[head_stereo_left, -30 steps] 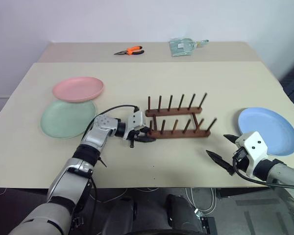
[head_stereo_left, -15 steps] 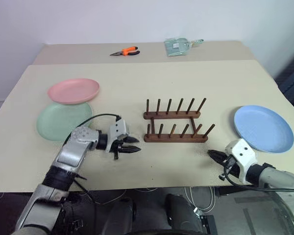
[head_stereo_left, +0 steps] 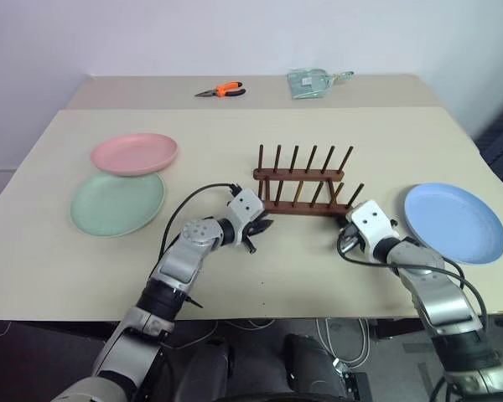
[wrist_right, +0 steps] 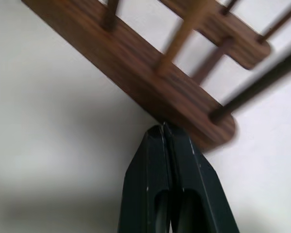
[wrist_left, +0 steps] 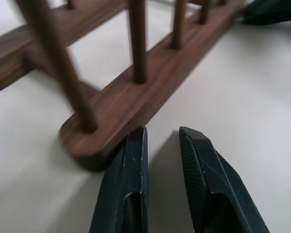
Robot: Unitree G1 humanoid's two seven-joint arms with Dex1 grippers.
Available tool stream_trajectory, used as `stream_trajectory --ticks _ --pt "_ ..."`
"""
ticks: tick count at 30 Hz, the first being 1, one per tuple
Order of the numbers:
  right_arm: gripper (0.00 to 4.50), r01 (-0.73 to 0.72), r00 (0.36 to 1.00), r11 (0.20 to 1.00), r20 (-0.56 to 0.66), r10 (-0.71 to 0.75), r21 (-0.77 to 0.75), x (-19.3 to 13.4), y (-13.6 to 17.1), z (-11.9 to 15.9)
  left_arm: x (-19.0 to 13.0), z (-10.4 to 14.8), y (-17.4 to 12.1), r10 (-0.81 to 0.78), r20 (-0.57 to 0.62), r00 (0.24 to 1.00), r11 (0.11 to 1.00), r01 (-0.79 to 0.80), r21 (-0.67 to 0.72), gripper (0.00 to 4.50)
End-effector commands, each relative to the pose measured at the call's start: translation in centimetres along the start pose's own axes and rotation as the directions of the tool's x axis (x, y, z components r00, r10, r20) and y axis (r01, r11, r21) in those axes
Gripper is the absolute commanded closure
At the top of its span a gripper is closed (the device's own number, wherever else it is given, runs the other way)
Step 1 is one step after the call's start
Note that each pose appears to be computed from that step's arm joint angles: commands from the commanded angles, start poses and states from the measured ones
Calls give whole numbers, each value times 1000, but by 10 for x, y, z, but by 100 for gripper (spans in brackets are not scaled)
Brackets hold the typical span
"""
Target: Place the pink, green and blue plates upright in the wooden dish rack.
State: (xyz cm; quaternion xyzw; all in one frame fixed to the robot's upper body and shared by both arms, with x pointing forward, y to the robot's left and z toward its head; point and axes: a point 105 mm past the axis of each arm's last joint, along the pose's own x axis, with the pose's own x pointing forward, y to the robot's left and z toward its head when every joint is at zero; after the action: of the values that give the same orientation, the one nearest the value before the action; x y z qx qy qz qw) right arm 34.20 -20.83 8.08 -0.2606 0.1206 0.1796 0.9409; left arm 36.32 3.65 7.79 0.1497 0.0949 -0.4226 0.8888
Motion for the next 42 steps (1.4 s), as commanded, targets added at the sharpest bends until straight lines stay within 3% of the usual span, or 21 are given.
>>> stream_trajectory --ticks 1,3,5,6,8,11,13,14,15,18,23,25,34,36,38,41,42 --pt "450 46 999 999 23 -45 -9 8 -11 6 -5 -15 20 75 -48 996 997 -75 -7 346" --pt "450 29 999 1000 42 -29 1 7 -12 11 -9 -14 20 55 -33 998 998 -56 -10 346" --pt "397 -23 997 999 73 21 23 2 -8 17 -19 -10 18 17 -3 1000 999 -17 -39 352" --pt "363 -56 994 998 97 54 15 -2 -3 23 -28 -6 20 5 27 1000 998 -3 -63 326" --pt "270 -121 983 993 142 120 -5 -11 9 33 -48 7 35 50 101 994 991 -37 -126 268" --pt "123 -198 963 979 176 203 -46 -22 27 44 -87 26 97 360 156 920 915 -316 -250 124" --pt "18 -218 958 974 179 225 -56 -25 32 46 -103 30 121 489 146 860 848 -430 -309 23" --pt "4 -226 956 973 180 232 -54 -26 34 47 -109 32 129 527 145 837 822 -459 -337 7" --pt "4 -243 951 969 186 248 -51 -25 39 48 -126 41 150 641 150 753 734 -544 -406 7" --pt "4 -274 940 959 188 283 -74 -17 49 50 -186 53 194 900 86 428 377 -662 -647 7" --pt "4 -285 935 955 198 296 -84 -10 48 55 -225 35 200 967 -80 240 77 -580 -811 7" --pt "4 -291 932 952 199 304 -91 -9 48 55 -229 28 197 962 -125 244 28 -542 -840 7" --pt "4 -271 928 957 236 289 -106 -4 48 63 -199 -16 198 845 -288 450 -114 -376 -920 7" --pt "0 -251 932 962 241 271 -111 -5 45 64 -195 -24 201 829 -324 457 -171 -344 -923 56" --pt "0 -230 938 968 242 249 -104 -6 41 63 -192 -25 204 824 -326 464 -193 -312 -930 139" --pt "0 -223 942 973 244 231 -58 -13 33 62 -184 -6 208 837 -257 483 -125 -289 -949 296" --pt "0 -224 942 973 246 231 -57 -17 32 63 -180 6 208 842 -205 498 -64 -286 -956 349"
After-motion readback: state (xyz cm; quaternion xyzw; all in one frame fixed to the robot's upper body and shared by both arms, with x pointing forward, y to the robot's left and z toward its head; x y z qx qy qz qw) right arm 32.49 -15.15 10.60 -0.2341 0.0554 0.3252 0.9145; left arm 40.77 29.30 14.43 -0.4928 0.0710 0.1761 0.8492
